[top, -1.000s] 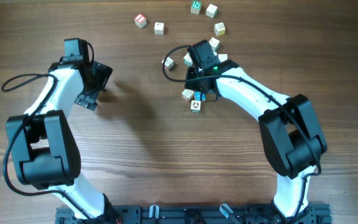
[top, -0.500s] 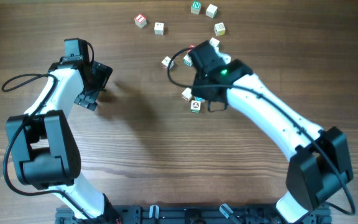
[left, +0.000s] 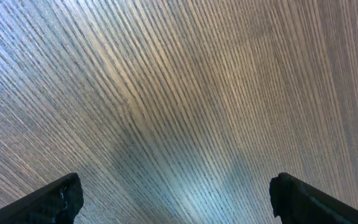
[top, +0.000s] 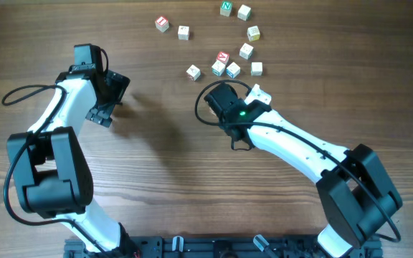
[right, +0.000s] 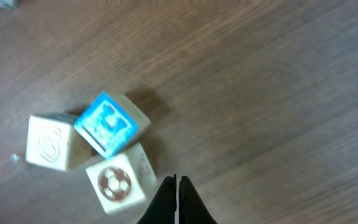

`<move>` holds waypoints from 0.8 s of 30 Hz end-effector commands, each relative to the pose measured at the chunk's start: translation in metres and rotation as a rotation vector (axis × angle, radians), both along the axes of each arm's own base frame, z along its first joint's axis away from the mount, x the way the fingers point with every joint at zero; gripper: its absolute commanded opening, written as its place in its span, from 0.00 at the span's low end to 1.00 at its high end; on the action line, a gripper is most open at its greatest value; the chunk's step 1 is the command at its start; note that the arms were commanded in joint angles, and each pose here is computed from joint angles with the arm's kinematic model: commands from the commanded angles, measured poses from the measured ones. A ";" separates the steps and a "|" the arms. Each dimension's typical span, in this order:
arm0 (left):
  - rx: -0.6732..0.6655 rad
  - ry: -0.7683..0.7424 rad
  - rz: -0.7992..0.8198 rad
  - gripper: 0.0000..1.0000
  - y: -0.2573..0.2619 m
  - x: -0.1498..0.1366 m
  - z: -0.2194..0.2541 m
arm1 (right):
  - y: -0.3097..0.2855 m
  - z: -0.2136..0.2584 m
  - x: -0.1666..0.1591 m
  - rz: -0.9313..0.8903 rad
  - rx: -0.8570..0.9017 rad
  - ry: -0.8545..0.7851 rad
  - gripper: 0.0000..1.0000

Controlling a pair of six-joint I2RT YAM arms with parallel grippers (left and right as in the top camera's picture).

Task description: Form a circle

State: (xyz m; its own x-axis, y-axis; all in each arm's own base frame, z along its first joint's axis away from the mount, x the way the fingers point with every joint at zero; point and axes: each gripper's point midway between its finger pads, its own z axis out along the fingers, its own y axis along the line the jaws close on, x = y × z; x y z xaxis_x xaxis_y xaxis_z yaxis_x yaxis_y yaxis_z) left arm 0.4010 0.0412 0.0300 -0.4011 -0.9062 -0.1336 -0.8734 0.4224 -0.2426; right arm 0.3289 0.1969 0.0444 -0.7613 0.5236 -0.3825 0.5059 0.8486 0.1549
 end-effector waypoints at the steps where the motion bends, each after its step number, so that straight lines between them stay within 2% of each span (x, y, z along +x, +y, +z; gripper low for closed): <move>1: -0.004 0.010 0.010 1.00 0.000 0.000 -0.004 | -0.009 -0.015 0.003 0.000 0.002 -0.005 0.05; 14: -0.004 0.010 0.010 1.00 0.000 0.000 -0.004 | 0.000 -0.037 0.008 0.057 0.018 -0.004 0.05; 24: -0.004 0.010 0.010 1.00 0.000 0.000 -0.004 | 0.009 -0.037 0.010 0.121 0.038 -0.008 0.04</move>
